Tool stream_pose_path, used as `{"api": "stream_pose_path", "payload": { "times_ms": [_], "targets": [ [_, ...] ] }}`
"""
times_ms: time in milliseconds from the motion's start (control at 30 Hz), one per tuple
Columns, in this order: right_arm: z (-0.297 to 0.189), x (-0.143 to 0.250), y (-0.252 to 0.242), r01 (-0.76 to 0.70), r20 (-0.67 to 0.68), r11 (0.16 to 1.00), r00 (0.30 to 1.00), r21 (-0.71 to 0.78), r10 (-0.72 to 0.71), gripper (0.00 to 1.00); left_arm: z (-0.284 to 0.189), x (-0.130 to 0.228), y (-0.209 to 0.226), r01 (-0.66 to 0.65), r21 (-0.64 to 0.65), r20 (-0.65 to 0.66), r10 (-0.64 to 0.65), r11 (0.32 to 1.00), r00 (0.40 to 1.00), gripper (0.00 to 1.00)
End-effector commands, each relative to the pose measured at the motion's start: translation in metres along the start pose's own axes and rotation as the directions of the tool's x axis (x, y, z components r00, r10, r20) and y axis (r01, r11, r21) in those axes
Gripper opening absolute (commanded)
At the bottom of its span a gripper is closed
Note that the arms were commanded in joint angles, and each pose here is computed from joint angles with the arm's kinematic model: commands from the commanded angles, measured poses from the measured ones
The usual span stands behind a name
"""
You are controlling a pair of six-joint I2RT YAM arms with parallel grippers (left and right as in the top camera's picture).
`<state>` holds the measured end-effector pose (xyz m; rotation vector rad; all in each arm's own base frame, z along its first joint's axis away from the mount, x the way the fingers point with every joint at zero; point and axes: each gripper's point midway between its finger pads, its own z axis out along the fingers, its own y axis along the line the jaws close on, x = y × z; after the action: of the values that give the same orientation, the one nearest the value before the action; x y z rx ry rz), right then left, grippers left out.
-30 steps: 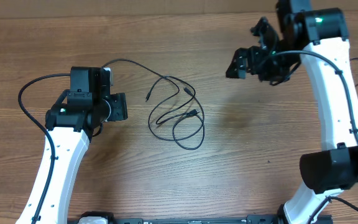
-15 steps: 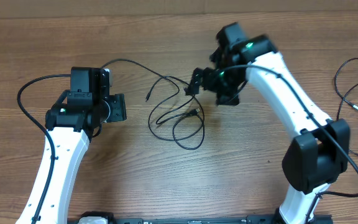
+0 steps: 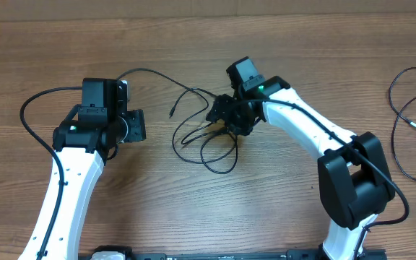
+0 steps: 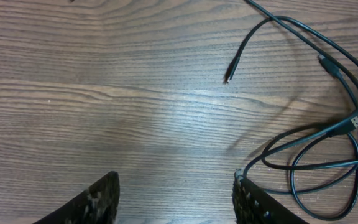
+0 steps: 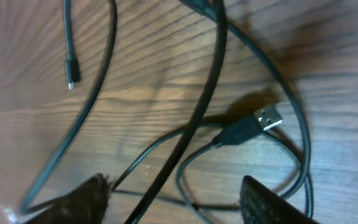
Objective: Untangle cables
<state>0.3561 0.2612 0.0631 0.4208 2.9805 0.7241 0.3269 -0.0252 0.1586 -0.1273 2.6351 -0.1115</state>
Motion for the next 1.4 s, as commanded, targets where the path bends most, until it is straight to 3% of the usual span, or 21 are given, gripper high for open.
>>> {"api": "stream_pose_path", "payload": {
  "times_ms": [0, 167, 367, 467, 667, 967, 1133, 1367],
  "targets": [
    [0.009, 0.002, -0.005, -0.023, 0.034, 0.999, 0.999, 0.033, 0.022, 0.61, -0.008, -0.008, 0.001, 0.021, -0.003, 0.033, -0.021, 1.0, 0.999, 0.57],
    [0.017, 0.01, 0.01, 0.027, 0.045, 1.0, 0.999, -0.002, -0.027, 0.54, -0.008, -0.008, 0.001, 0.021, -0.003, 0.032, -0.021, 1.0, 0.999, 0.57],
    [0.02, 0.014, 0.024, 0.065, 0.06, 0.997, 0.996, -0.034, -0.063, 0.24, -0.008, -0.007, 0.001, 0.021, -0.004, 0.028, -0.021, 1.0, 0.999, 0.57],
    [0.02, 0.011, 0.021, 0.072, 0.073, 0.997, 0.995, -0.016, -0.07, 0.04, -0.008, -0.007, 0.001, 0.021, -0.004, 0.026, -0.021, 1.0, 0.999, 0.57],
    [-0.009, -0.014, 0.011, 0.199, 0.131, 0.979, 0.97, 0.041, -0.202, 0.04, -0.008, -0.006, 0.001, 0.021, -0.004, 0.024, -0.021, 1.0, 0.999, 0.57],
    [-0.178, -0.086, -0.009, 0.244, 0.348, 0.903, 0.862, 0.354, -0.369, 0.04, -0.008, -0.007, 0.001, 0.021, -0.003, 0.029, -0.021, 1.0, 0.999, 0.57],
    [-0.278, -0.114, -0.005, 0.177, 0.511, 0.921, 0.788, 0.347, -0.344, 0.04, -0.008, -0.007, 0.001, 0.021, -0.003, 0.029, -0.021, 1.0, 0.999, 0.57],
    [-0.402, -0.152, -0.046, -0.036, 0.753, 0.936, 0.605, 0.351, -0.259, 0.04, -0.008, -0.007, 0.001, 0.021, 0.001, 0.028, -0.021, 1.0, 0.999, 0.57]
  ]
}}
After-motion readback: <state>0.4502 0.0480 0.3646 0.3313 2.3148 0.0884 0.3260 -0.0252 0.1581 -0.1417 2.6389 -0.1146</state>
